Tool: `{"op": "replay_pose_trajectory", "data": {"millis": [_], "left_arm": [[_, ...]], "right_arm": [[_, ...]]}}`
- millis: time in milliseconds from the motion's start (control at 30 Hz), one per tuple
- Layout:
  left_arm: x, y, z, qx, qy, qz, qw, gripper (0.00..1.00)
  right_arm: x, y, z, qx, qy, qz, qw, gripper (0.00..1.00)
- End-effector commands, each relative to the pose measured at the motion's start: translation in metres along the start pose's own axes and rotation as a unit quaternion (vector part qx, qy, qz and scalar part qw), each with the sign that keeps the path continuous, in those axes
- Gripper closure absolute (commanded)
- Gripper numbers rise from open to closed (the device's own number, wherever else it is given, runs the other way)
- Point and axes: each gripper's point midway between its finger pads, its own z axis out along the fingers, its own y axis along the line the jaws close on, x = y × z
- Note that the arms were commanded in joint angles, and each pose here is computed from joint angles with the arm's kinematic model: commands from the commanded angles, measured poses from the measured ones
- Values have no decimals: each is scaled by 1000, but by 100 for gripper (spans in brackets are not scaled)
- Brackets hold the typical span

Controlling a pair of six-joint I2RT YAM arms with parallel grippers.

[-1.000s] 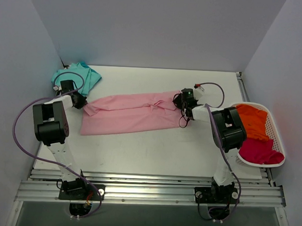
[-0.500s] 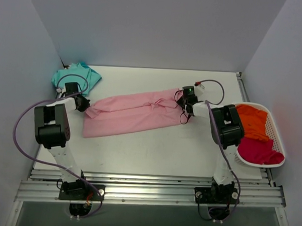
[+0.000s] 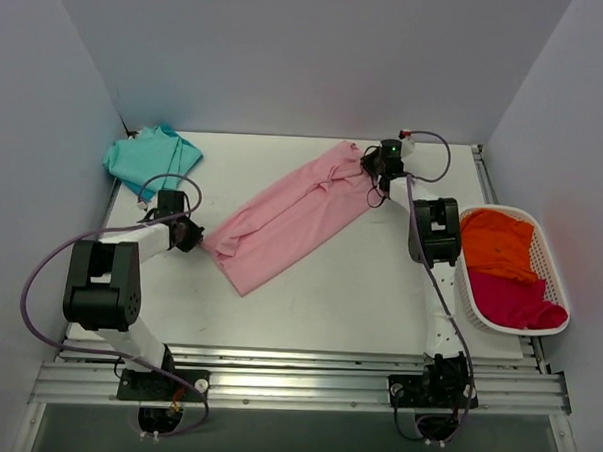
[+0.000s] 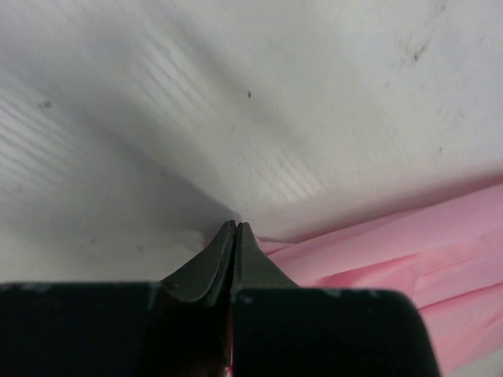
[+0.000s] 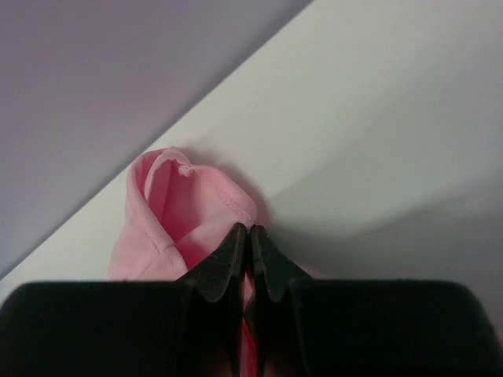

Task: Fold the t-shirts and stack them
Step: Fold the tshirt

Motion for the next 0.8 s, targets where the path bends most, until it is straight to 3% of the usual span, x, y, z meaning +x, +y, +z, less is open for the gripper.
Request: {"op": "replay_pose_trajectory", "data": {"millis": [0,133,367,467,600,700,767], "left_arm": [[12,-7,-21,7,-13,7,1000,98],[37,-3,-46,16,-7,25,1000,98],[101,-3,-85,44,2,64,997,98],[127,1,-98,52,12,80,995,98],[142,1,-105,65,14,93,993,97],[139,-4,-110,70,9,99,993,97],[139,-9,-113,78,5,103,992,97]], "right_arm": [[30,32,21,-70,39,25,996,100],[27,83,39,-138,23,29,990,100],[41,156,19,-253,2,30,967,100],[52,184,4,-303,-2,20,953,93],[52,205,-10,-339,-21,-4,940,4],[42,205,-20,-331,-42,-26,942,0],[2,212,-42,-322,-82,-27,943,0]]}}
